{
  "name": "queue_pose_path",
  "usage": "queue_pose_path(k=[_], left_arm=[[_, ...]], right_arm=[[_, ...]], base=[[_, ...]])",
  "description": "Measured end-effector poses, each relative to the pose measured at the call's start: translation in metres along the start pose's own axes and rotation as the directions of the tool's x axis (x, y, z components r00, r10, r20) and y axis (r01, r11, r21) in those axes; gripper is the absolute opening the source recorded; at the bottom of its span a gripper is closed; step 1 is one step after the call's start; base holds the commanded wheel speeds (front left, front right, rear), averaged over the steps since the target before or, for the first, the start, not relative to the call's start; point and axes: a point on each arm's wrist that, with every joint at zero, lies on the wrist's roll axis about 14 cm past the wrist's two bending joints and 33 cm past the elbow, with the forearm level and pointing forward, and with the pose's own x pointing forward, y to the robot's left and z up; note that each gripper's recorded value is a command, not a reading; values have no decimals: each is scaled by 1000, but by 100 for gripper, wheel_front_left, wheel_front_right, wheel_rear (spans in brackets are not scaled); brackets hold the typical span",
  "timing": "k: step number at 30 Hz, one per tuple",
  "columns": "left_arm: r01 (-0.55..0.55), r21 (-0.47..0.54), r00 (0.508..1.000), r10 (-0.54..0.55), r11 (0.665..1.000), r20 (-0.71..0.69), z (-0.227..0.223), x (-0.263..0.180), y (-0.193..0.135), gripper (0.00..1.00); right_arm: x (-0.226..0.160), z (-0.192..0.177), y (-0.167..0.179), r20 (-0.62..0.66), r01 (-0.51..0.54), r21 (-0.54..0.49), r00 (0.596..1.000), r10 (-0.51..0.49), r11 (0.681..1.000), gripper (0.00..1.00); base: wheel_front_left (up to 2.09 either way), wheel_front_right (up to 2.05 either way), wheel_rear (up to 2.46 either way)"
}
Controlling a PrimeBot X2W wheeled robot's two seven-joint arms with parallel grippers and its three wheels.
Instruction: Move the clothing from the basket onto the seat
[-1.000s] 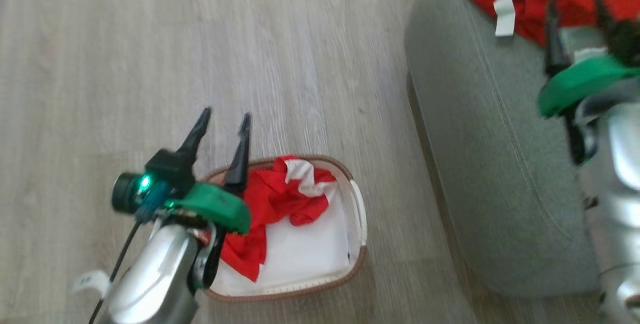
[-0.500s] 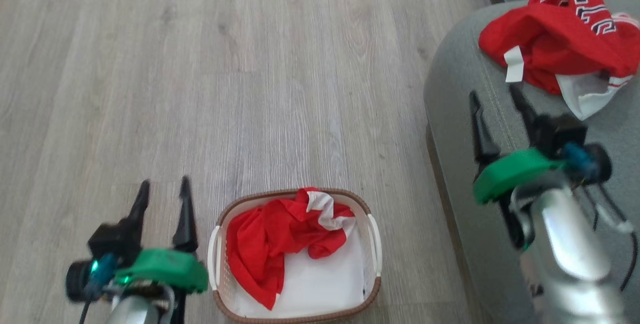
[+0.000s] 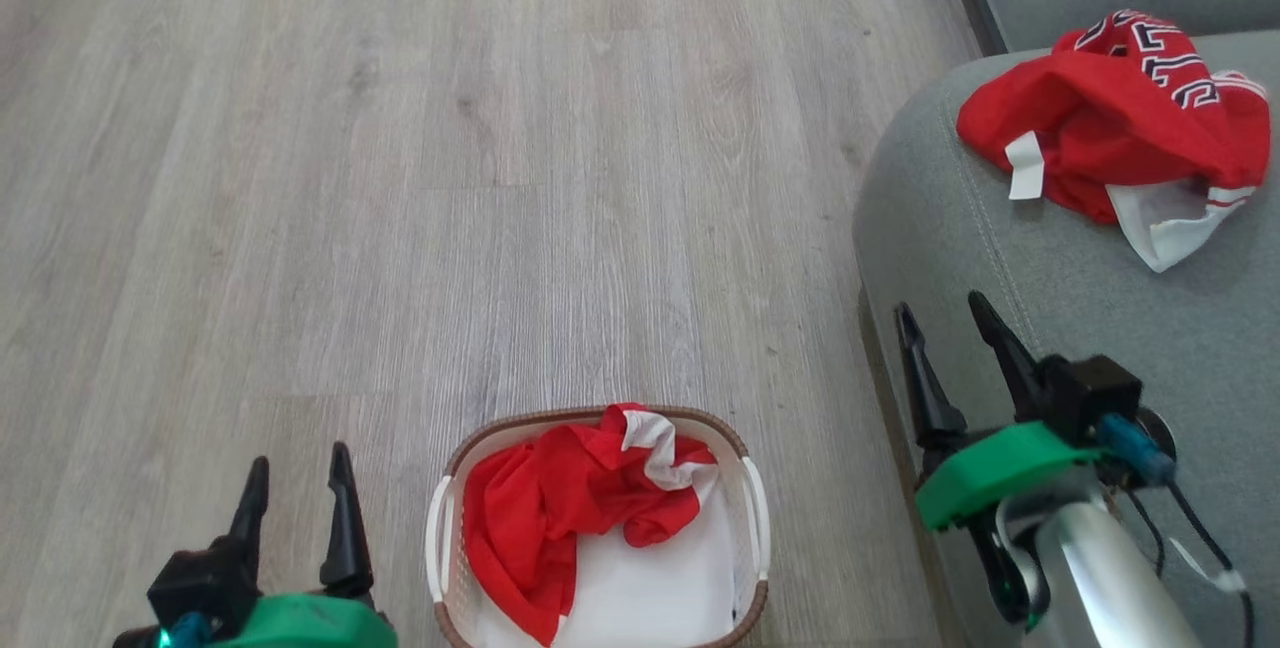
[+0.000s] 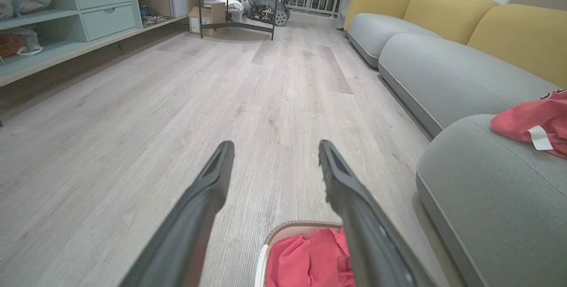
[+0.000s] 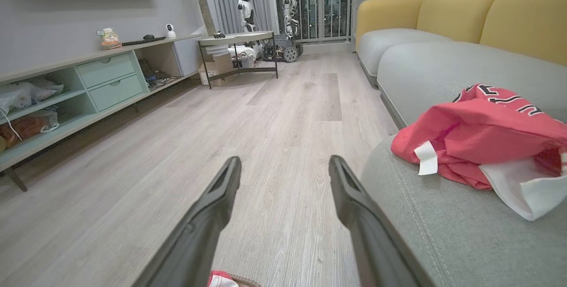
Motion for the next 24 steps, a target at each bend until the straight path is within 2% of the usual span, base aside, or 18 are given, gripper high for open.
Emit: queue_pose_path(k=[24], left_arm=[[12, 12, 1000, -12, 1000, -8, -5, -1, 1, 100]], right_arm=[[-14, -12, -1, -28, 15, 22, 999, -15, 1000, 100]], base=[[0, 0, 0]])
